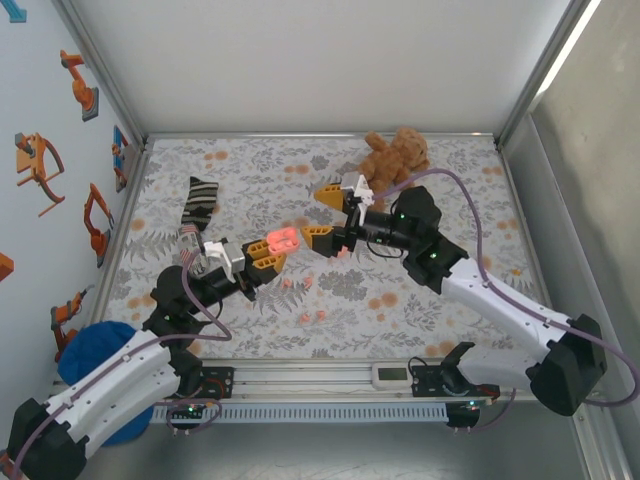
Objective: Insert wireless bluetooth earbuds into charging case
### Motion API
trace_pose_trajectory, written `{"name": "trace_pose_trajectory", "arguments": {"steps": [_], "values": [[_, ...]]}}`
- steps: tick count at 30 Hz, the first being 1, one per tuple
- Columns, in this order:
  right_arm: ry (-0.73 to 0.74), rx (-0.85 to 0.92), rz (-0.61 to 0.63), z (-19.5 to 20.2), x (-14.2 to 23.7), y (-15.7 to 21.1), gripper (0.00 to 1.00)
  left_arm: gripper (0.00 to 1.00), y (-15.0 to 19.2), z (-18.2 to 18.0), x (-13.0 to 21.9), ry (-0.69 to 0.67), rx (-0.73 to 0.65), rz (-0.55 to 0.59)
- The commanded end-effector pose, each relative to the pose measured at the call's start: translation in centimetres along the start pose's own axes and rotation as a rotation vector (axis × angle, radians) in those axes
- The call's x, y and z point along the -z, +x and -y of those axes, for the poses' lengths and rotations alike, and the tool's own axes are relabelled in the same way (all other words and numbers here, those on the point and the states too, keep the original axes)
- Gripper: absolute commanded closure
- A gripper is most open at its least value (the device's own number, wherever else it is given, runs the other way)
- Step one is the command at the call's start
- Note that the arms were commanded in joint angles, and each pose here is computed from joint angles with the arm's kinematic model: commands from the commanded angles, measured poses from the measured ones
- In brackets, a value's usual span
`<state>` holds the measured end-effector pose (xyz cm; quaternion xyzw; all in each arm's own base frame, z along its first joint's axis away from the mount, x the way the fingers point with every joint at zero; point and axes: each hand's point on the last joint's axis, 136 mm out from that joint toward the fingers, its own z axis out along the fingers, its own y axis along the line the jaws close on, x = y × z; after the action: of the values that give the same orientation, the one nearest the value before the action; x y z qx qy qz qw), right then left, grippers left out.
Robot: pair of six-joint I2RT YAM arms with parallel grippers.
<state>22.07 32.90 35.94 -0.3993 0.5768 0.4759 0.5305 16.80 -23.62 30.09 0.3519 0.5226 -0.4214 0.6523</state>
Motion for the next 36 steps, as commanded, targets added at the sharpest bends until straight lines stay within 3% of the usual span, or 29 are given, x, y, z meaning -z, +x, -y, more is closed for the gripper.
{"name": "trace_pose_trajectory", "arguments": {"steps": [1,16,24,31,36], "values": [[0.063,-0.006,-0.034,0.6,0.6,0.4,0.13,1.0,0.2,0.1,0.4,-0.009,-0.019,-0.006],[0.257,-0.238,-0.296,3.7,1.8,7.6,0.16,1.0,1.2,-0.1,2.4,-0.082,0.001,-0.066],[0.235,-0.413,-0.452,3.0,1.9,12.1,0.23,1.0,1.6,-0.2,4.0,-0.128,0.01,-0.091],[0.18,-0.639,-0.63,1.4,1.5,16.4,0.35,1.0,2.5,-0.3,4.8,-0.156,0.05,-0.116],[0.197,-0.672,-0.747,0.5,1.0,20.5,0.39,1.0,1.8,-0.1,5.4,-0.163,0.051,-0.086]]}}
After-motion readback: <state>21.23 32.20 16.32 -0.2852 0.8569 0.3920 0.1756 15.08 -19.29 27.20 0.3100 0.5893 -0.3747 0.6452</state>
